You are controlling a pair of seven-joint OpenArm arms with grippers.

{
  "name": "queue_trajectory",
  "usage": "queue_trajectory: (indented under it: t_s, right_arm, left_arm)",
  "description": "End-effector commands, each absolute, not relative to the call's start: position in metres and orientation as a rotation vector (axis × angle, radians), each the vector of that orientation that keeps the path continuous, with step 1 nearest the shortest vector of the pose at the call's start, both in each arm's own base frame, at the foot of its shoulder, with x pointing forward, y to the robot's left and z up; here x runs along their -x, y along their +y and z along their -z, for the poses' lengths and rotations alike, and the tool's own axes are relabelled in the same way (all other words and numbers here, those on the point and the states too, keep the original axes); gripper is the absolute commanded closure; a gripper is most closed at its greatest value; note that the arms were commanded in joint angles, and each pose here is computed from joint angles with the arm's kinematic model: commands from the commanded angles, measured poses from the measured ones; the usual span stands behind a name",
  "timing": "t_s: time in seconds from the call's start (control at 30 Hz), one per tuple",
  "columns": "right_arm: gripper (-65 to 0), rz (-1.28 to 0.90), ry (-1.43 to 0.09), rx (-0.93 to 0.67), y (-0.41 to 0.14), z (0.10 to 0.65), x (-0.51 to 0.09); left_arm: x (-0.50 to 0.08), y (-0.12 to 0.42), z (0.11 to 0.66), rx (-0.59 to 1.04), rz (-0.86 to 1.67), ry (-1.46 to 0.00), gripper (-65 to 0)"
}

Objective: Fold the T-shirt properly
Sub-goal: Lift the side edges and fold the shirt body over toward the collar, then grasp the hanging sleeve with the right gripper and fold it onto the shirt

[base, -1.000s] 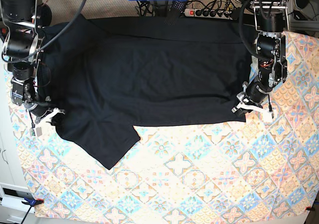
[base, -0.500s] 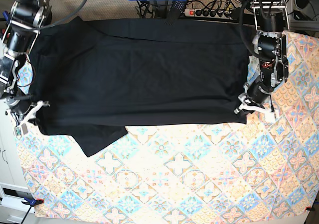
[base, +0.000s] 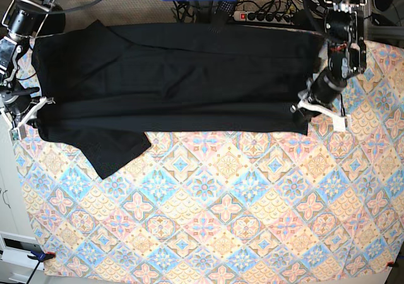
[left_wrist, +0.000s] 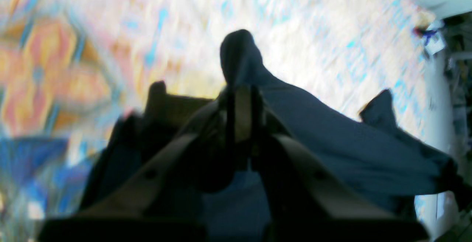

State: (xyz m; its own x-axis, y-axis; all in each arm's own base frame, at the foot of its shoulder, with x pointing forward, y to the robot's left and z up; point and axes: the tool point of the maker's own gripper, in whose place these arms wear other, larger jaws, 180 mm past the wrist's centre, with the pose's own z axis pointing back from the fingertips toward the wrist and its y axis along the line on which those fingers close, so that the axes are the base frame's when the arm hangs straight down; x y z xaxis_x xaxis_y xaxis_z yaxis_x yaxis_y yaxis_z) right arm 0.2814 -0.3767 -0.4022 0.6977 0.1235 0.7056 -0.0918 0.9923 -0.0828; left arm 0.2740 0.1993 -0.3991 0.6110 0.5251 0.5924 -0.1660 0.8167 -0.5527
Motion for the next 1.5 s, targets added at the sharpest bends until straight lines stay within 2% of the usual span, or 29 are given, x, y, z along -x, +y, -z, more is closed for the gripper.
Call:
queue_trajectory:
  t_s: [0.0,0.57,0.83,1.0,1.07,1.17,1.23,1.3,1.47]
  right_arm:
    - [-0.7,-0.12,-0.829,0.091,-0.394,0.383,-0.288]
    - [-0.7,-0.121,-0.778,0.089,-0.394,0.398,-0.266]
    - [-0.8,-0.13,-0.76,0.094,-0.394,0.401,-0.259]
    - [-2.3,-0.134,-0.724,0.088,-0.393,0.41,-0.247]
    - [-7.4,-0.138,-0.711,0.089,-0.392,0.413,-0.241]
    - [-17.7,-0.133,-0.707,0.092,-0.394,0.413,-0.238]
    - [-21.9,-0.133,-0.698,0.093,-0.394,0.414,-0.237]
    - [-22.7,-0.147,-0.719,0.101,-0.393,0.407,-0.243]
    - [-22.8,-0.168,-0.834,0.166,-0.395,0.365,-0.258]
  left_arm:
    - [-0.281,0.211,0.381,0.456,-0.386,-0.885,0.0]
    - [-0.223,0.227,0.422,0.378,-0.383,-0.726,0.0]
    - [-0.202,0.201,0.459,0.355,-0.282,-0.605,0.0]
    - [-0.201,0.197,0.464,0.353,-0.267,-0.589,0.0]
    - [-0.2,0.197,0.465,0.352,-0.267,-0.587,-3.4]
    - [-0.2,0.197,0.464,0.352,-0.27,-0.587,-12.8]
    - [-0.201,0.198,0.464,0.351,-0.271,-0.588,-18.3]
    - [-0.201,0.199,0.464,0.351,-0.274,-0.59,-21.1]
    - [-0.202,0.199,0.463,0.352,-0.274,-0.594,-21.4]
